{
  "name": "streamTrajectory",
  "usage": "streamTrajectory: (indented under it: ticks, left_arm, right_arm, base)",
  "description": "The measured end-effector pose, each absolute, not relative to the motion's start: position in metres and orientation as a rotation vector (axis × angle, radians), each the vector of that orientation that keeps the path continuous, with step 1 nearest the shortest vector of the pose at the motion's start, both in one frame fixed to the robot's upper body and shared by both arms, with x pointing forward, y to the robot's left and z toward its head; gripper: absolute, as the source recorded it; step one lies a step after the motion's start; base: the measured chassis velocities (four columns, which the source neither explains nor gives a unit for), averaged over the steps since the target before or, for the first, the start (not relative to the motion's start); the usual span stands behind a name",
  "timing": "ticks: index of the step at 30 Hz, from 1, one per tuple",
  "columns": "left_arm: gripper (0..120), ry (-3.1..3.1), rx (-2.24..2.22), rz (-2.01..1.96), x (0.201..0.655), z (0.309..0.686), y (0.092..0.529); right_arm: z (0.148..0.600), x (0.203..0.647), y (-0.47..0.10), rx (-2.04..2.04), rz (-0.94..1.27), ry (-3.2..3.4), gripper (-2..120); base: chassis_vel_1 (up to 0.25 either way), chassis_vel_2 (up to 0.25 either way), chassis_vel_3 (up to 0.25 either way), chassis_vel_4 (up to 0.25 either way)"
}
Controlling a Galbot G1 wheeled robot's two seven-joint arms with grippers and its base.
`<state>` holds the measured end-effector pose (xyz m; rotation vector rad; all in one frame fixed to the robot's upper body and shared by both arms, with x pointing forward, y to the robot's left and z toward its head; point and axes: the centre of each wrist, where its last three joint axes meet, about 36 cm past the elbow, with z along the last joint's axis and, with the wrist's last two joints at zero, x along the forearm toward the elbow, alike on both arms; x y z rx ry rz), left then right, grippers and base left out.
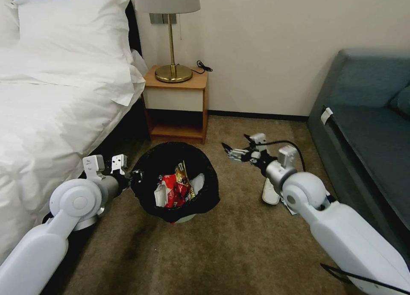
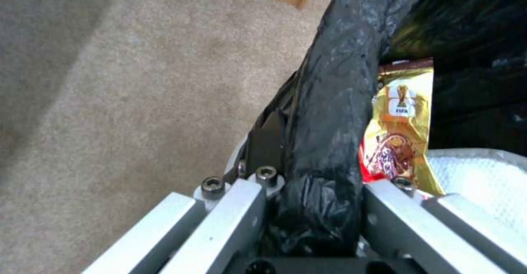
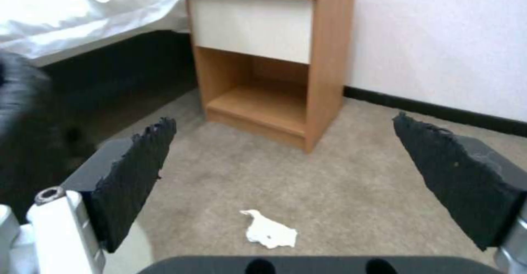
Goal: Pick up the trash bin, then pick up the garbage on the floor and place it into the trash bin.
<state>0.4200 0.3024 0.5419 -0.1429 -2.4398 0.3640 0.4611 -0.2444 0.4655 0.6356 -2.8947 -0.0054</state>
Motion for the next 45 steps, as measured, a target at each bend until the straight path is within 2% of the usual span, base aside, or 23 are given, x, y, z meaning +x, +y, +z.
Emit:
streamTrajectory:
  ticks: [10, 21, 45]
  left_arm:
    - [3, -2.447, -0.136, 0.365, 0.417, 0.545, 0.303]
    - [3, -2.456, -0.138, 0.362, 0.416, 0.547, 0.303]
    - [3, -2.459, -0.141, 0.376, 0.416, 0.548, 0.298]
  right_arm:
    - [0.446, 0.445, -0.248, 0.444, -0.012, -2.897, 100]
    - [0.436, 0.406, -0.279, 0.229, -0.006, -2.884, 100]
    - [0.437, 0.422, -0.283, 0.165, -0.062, -2.900, 100]
  base:
    - [0.000, 0.000, 0.000, 0.000]
    - [0.000, 0.000, 0.000, 0.000]
    - [-0.019, 0.020, 0.018, -0.021]
